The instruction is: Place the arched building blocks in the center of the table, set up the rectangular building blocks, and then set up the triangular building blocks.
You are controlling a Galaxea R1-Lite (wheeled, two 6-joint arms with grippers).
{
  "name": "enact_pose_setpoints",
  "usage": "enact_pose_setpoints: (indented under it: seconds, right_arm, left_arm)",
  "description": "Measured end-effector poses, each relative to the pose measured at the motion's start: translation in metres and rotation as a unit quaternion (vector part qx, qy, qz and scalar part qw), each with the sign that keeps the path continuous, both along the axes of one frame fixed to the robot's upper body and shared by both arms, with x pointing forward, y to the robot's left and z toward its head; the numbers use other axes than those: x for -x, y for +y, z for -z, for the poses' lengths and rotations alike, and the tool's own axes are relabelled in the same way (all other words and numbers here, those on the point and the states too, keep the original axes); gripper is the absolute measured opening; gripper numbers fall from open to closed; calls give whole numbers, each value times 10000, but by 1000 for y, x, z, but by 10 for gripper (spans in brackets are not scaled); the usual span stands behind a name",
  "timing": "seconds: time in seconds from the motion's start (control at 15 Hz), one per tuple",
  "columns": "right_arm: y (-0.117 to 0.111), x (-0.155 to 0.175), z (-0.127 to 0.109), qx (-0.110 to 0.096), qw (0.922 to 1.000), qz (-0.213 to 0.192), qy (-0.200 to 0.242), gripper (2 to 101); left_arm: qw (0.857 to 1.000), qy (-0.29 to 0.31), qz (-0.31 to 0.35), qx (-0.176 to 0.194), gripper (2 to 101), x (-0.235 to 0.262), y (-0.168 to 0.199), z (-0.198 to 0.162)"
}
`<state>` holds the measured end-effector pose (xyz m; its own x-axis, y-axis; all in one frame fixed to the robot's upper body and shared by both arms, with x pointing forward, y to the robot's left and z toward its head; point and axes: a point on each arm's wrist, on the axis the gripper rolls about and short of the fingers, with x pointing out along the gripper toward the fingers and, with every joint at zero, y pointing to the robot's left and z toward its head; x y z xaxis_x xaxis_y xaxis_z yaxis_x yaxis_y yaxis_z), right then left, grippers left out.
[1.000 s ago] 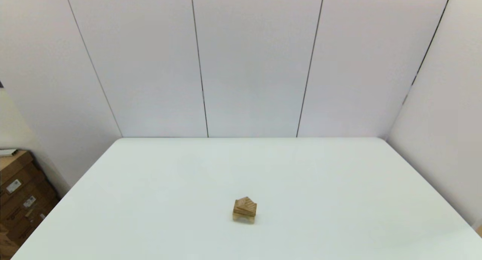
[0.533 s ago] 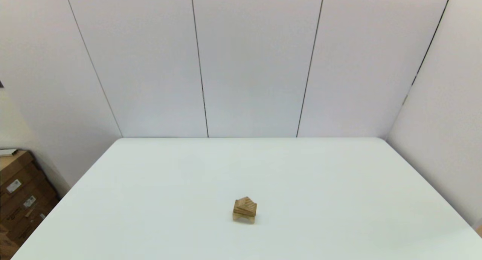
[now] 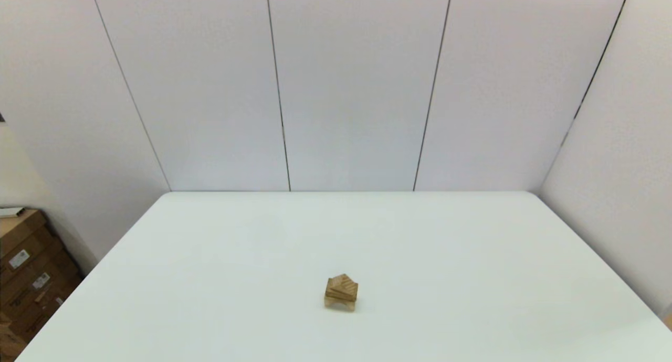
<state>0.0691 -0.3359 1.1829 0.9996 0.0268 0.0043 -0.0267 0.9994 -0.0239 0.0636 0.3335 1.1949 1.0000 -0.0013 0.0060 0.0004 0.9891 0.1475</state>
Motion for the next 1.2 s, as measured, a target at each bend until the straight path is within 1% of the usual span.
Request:
enact_pose_setpoints:
  seconds: [0.13, 0.27, 0.53, 1.0, 1.2]
  right_arm:
    - [0, 0, 0, 1, 10000, 0, 0, 979]
    - [0, 0, 0, 0, 10000, 0, 0, 980]
    - [0, 0, 0, 1, 10000, 0, 2, 980]
    - [0, 0, 0, -2, 10000, 0, 0, 980]
    - [0, 0, 0, -37, 10000, 54, 1, 980]
  left_arm:
    - [9999, -96, 130, 30, 978, -4, -1, 7]
    - [9998, 66, 130, 164, 978, -5, -1, 12]
    - [9994, 93, 117, 320, 978, -6, -1, 14]
    - [9994, 96, 113, 325, 978, -6, -1, 14]
    - [9994, 96, 115, 323, 978, -6, -1, 14]
